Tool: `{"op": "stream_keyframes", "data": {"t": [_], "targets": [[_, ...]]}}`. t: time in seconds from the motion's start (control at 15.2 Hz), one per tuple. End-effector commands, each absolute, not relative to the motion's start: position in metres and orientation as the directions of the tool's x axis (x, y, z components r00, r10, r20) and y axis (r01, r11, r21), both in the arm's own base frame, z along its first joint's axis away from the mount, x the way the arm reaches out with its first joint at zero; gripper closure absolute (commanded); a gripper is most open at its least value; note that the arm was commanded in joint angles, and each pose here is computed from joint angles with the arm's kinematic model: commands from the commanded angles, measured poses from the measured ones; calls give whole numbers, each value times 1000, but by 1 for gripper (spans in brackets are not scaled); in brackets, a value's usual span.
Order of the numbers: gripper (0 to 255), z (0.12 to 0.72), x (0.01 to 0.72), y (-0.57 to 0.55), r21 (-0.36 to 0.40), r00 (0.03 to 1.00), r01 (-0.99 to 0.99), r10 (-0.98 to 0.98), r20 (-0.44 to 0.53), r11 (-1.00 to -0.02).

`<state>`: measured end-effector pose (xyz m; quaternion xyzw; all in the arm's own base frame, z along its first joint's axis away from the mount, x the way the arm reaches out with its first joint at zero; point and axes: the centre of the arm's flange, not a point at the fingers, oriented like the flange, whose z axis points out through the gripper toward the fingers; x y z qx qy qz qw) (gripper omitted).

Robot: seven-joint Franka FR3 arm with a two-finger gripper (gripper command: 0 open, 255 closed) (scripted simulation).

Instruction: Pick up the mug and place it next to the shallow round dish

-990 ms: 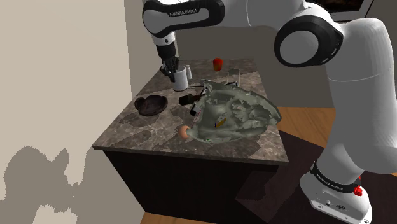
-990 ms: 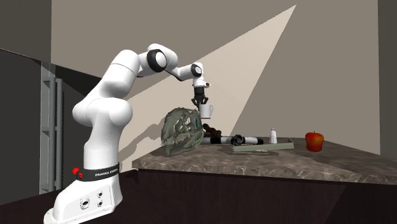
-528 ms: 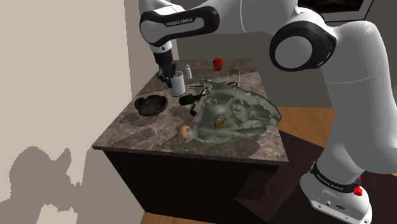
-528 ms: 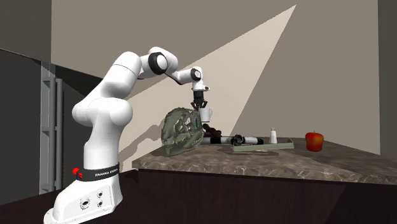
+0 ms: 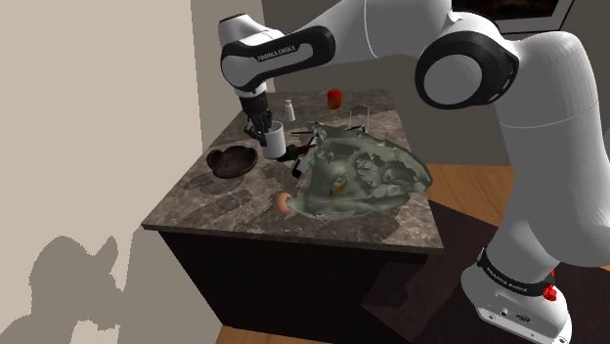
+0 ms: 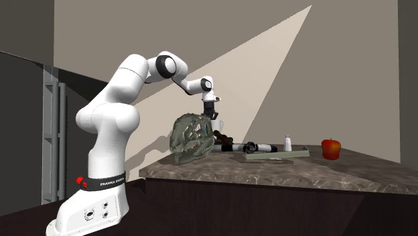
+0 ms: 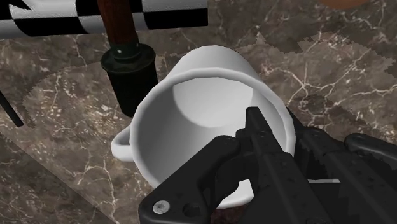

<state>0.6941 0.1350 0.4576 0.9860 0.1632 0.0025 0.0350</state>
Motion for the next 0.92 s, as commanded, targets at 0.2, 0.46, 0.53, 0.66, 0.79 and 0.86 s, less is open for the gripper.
{"op": "stream_keyframes", "data": {"t": [0.2,0.46,0.53,0.66,0.79,0.86], "targets": [[255,431,694,134,70,947,322,322,-6,-944],[255,410,694,134,70,947,322,322,-6,-944],[255,404,694,134,70,947,322,322,-6,-944],[255,394,694,134,70,947,322,322,-6,-944],[255,383,694,134,70,947,322,322,-6,-944],[255,378,694,134,70,947,322,322,-6,-944]]}}
